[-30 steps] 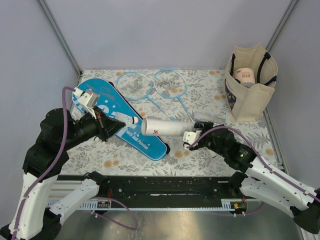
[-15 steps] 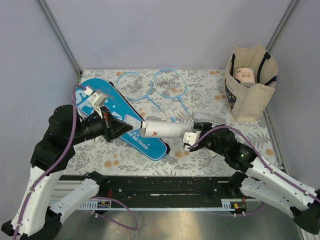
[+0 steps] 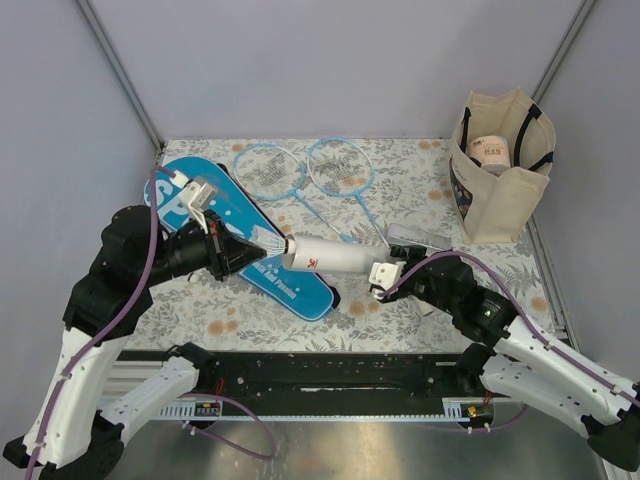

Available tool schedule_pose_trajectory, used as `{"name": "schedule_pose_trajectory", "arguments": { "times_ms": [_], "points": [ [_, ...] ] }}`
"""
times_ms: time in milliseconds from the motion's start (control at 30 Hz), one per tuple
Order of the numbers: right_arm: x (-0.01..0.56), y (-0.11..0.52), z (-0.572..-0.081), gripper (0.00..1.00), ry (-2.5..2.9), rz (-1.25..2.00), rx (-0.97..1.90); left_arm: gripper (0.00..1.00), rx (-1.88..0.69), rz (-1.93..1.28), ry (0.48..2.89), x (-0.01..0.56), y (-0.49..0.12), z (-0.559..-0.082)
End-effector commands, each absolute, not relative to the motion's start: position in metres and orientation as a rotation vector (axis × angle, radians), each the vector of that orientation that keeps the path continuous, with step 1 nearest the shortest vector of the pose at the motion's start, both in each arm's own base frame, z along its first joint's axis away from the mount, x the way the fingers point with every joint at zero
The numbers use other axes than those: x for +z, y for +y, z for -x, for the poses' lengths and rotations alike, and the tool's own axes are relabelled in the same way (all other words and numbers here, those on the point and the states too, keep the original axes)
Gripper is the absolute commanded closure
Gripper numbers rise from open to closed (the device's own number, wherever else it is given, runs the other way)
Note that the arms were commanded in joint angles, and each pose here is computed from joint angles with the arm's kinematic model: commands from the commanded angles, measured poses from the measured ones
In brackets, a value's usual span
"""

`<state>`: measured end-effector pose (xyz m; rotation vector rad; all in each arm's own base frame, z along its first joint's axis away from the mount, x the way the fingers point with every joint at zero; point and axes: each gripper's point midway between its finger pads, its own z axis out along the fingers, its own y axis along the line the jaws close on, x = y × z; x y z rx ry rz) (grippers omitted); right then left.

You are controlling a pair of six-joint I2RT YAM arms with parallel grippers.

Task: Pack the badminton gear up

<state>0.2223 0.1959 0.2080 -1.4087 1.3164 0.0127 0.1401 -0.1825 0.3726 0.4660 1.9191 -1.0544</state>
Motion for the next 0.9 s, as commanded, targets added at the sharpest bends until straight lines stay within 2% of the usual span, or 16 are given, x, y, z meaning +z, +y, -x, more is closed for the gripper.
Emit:
{"name": "schedule_pose_trajectory", "arguments": {
  "times_ms": [0,433,867],
  "points": [
    [0.254,0.204,-0.224,0.59,1.214,1.301,0.046,1.0,-1.068,-0.479,1.895,0.382,-0.185,-0.142],
    [0.244,0.201,-0.223,0.59,1.279,1.286,0.062,1.0,-0.937,-0.446,1.893,0.387,-0.171,-0.152],
    [0.256,0.219,-0.22,0.59,1.233,1.296,0.151,1.0,-1.138,-0.517,1.847,0.387,-0.198,-0.146]
  ]
}}
